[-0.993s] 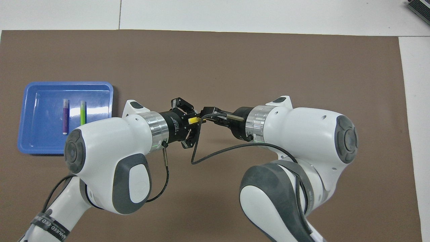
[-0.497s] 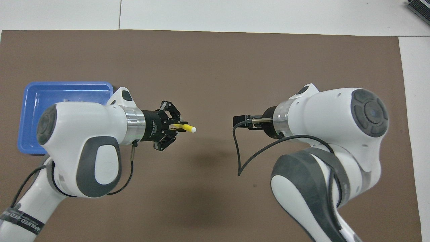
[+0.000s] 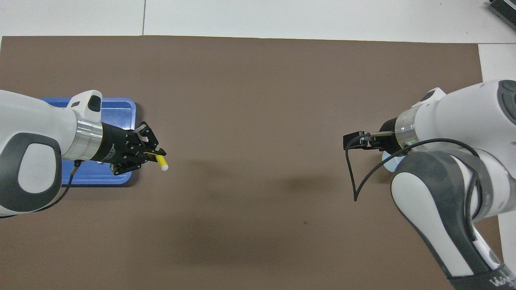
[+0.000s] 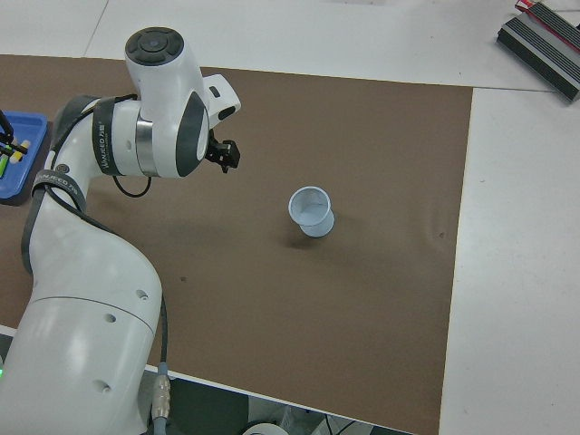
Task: Right arm passes pens to left for tray arrangement
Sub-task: 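Open the right gripper and pull both grippers apart, then lower the yellow pen into the blue tray with the left gripper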
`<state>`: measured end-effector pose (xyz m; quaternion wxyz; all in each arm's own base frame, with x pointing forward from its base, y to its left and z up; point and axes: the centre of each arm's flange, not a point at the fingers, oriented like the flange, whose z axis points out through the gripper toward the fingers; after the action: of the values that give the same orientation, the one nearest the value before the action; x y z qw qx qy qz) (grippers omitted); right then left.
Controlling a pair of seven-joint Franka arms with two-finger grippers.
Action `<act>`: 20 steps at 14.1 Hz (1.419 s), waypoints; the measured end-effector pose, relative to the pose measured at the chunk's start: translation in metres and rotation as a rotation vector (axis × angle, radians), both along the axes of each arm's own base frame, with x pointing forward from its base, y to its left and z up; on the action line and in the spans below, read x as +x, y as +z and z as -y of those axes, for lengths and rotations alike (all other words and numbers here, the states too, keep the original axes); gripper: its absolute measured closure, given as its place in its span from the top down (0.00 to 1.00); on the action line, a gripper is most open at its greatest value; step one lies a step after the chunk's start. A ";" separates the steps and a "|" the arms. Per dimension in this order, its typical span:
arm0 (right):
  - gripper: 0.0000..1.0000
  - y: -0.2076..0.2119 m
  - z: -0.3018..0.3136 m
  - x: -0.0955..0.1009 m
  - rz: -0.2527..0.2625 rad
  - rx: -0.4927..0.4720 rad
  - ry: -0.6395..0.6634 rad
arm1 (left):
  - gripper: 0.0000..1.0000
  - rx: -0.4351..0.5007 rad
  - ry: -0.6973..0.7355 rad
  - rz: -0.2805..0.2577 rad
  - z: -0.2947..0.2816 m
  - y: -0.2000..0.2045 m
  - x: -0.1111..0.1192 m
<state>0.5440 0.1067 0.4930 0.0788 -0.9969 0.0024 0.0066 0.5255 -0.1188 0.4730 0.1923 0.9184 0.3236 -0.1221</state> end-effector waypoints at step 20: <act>1.00 0.032 0.045 0.016 -0.047 -0.163 0.091 | 0.17 0.375 -0.750 0.238 -0.237 -0.073 0.042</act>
<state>0.5599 0.0613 0.5250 -0.0032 -0.9986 -0.0404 0.0332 0.5676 0.1185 0.4002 0.0006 0.9991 -0.0402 -0.0160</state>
